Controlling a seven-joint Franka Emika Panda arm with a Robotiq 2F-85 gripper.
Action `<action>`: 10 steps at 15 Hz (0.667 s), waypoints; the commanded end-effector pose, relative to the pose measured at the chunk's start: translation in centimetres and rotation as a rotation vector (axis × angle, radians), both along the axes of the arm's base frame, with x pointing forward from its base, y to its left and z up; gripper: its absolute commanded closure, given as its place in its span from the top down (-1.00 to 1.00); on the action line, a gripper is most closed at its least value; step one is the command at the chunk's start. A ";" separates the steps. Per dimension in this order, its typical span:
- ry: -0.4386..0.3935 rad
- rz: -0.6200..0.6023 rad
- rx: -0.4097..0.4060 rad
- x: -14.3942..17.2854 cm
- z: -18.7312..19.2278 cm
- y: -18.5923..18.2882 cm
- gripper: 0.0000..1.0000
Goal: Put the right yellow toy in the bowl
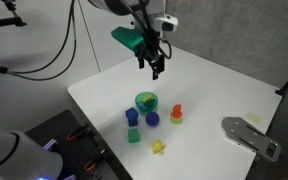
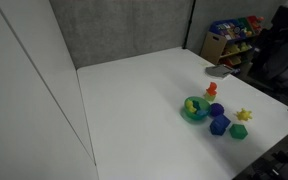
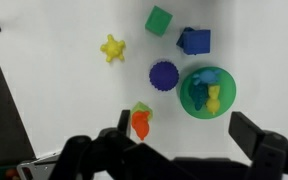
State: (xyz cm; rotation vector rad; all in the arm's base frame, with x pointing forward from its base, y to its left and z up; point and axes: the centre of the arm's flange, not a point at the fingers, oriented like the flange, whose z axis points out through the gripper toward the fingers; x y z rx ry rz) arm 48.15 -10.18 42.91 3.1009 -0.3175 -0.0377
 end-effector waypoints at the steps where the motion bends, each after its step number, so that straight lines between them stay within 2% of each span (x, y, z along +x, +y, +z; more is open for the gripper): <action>1: -0.001 0.032 0.004 -2.7 4.5 -0.2 1.00; 5: -0.014 0.031 0.013 -4.1 7.7 0.5 1.00; 10: -0.020 0.014 0.011 -4.2 7.2 0.5 1.00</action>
